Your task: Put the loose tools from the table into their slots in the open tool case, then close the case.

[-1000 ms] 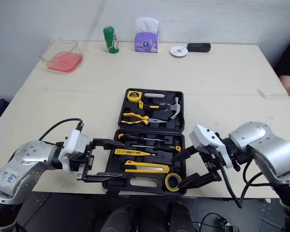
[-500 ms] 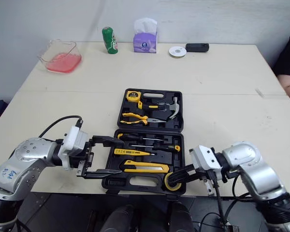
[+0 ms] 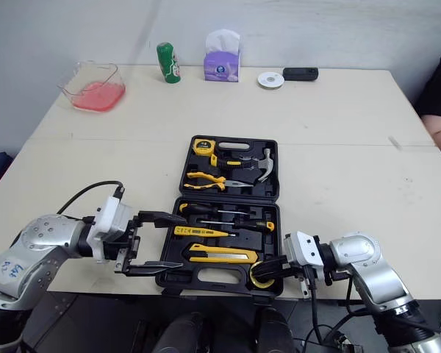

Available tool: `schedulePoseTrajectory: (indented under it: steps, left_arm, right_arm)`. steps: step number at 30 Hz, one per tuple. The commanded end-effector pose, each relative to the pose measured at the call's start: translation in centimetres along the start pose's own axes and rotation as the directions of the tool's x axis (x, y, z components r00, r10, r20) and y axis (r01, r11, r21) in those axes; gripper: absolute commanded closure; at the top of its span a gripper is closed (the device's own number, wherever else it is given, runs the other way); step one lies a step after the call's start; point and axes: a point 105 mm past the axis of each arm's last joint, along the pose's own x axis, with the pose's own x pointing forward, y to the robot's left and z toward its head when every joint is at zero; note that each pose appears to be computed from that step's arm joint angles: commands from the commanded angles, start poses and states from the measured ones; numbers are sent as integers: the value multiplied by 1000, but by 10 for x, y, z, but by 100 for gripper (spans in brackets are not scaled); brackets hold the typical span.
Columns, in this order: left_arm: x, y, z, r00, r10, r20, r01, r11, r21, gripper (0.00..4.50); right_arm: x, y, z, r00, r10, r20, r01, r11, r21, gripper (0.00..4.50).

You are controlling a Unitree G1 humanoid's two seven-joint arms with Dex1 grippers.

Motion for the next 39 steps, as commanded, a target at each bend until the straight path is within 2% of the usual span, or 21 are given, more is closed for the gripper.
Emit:
schedulePoseTrajectory:
  steps: [1, 3, 6, 8, 10, 14, 18, 19, 20, 22, 26, 28, 32, 39]
  left_arm:
    - [-4, -3, 7, 1000, 24, -5, -24, 998, 49, 0]
    - [-5, -4, 7, 999, 33, -4, -33, 998, 44, 0]
    - [-7, -1, 8, 996, 82, 19, -82, 996, 28, 0]
    - [-13, 1, 10, 993, 116, 36, -116, 993, 3, 0]
    - [-24, 6, 10, 982, 182, 56, -181, 983, -22, 0]
    - [-51, 19, 2, 946, 323, 32, -322, 946, -33, 0]
    - [-74, 39, -12, 897, 442, 14, -441, 897, -37, 0]
    - [-78, 45, -18, 883, 470, 5, -470, 882, -31, 55]
    - [-81, 51, -25, 870, 493, -13, -493, 870, -29, 79]
    - [-80, 64, -37, 852, 522, -42, -523, 852, -22, 162]
    - [-67, 80, -55, 850, 519, -93, -523, 852, -26, 350]
    - [-54, 85, -64, 870, 483, -103, -489, 871, -48, 446]
    - [-36, 101, -67, 868, 488, -93, -493, 868, -51, 446]
    - [-16, 107, -65, 870, 487, -73, -491, 869, -62, 446]
  right_arm:
    - [-2, 9, -38, 994, -10, -107, 24, 991, 131, 446]
    - [-1, 8, -37, 995, -13, -95, 25, 992, 127, 446]
    - [-1, 2, -24, 999, -43, -8, 43, 992, 118, 446]
    - [-10, -7, 0, 990, -109, 90, 93, 983, 159, 446]
    - [-23, -18, 23, 973, -191, 133, 164, 968, 188, 446]
    - [-49, -31, 52, 930, -344, 126, 322, 931, 171, 446]
    - [-79, -50, 43, 851, -524, 42, 513, 845, 151, 446]
    - [-86, -54, 35, 833, -553, 1, 548, 825, 141, 450]
    - [-94, -57, 23, 819, -571, -60, 574, 812, 107, 450]
    - [-104, -63, 4, 790, -597, -143, 610, 790, 70, 450]
    - [-106, -73, -16, 749, -633, -195, 654, 753, 69, 450]
    - [-101, -76, -21, 753, -627, -201, 651, 755, 79, 450]
    - [-82, -90, -15, 744, -650, -153, 664, 745, 63, 450]
    - [-59, -97, -5, 788, -600, -136, 609, 793, 32, 450]
